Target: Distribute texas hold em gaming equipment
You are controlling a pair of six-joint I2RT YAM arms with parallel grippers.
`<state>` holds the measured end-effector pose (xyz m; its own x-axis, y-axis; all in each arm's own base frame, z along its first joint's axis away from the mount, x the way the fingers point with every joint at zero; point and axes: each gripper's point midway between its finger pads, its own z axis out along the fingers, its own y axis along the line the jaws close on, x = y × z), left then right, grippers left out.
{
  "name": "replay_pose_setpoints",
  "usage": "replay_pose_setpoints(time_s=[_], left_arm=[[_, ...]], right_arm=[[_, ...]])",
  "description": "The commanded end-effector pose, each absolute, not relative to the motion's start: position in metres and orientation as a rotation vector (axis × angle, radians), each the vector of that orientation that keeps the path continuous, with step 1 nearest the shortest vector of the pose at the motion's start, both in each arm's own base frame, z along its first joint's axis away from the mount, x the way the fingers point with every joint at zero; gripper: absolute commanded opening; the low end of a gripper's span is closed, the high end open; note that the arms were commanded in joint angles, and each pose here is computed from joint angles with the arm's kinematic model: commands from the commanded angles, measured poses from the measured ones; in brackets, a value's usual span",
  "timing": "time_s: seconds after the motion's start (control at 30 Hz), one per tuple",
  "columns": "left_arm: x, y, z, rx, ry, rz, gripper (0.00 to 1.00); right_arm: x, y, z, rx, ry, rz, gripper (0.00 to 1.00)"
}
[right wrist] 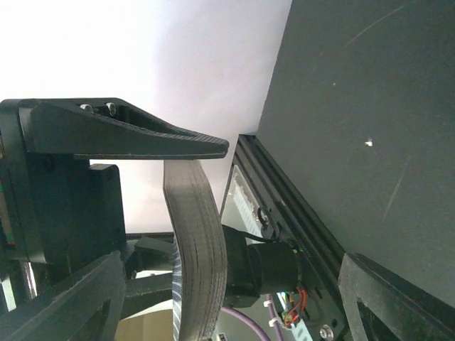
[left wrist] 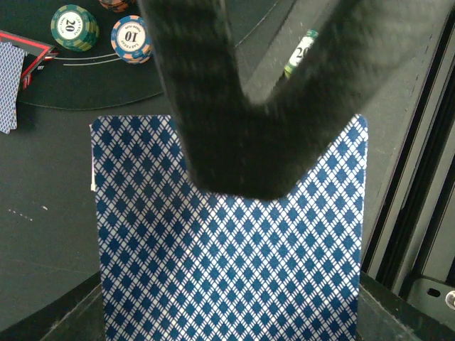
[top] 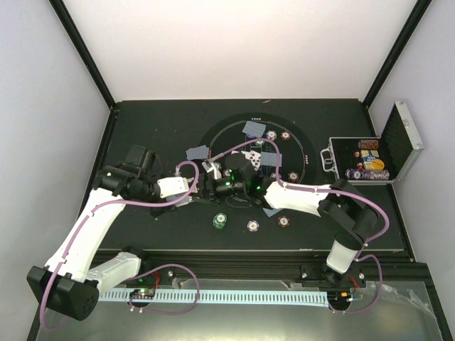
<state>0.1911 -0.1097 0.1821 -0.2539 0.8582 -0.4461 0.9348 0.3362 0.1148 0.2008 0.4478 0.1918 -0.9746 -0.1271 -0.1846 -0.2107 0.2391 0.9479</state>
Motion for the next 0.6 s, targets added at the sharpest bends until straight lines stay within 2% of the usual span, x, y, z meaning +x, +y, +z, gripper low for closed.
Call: replay_pose_setpoints(time_s=[0.0,0.33,0.57], left_arm=[[0.194,-0.115,0.197,1.554,2.143,-0.258,0.02],[0.194,-0.114,0.197,1.558,2.143,-0.256,0.01],[0.194,-0.113,0.197,1.561,2.142,-0.245,0.02]], right_arm=[[0.192,0.462,0.202,-0.37,2.362,1.969,0.84],[0.183,0.482,0.193,-0.395,2.356,2.067,0.82],[0.189,0.48,0.176,-0.376,2.401,2.036,0.76]])
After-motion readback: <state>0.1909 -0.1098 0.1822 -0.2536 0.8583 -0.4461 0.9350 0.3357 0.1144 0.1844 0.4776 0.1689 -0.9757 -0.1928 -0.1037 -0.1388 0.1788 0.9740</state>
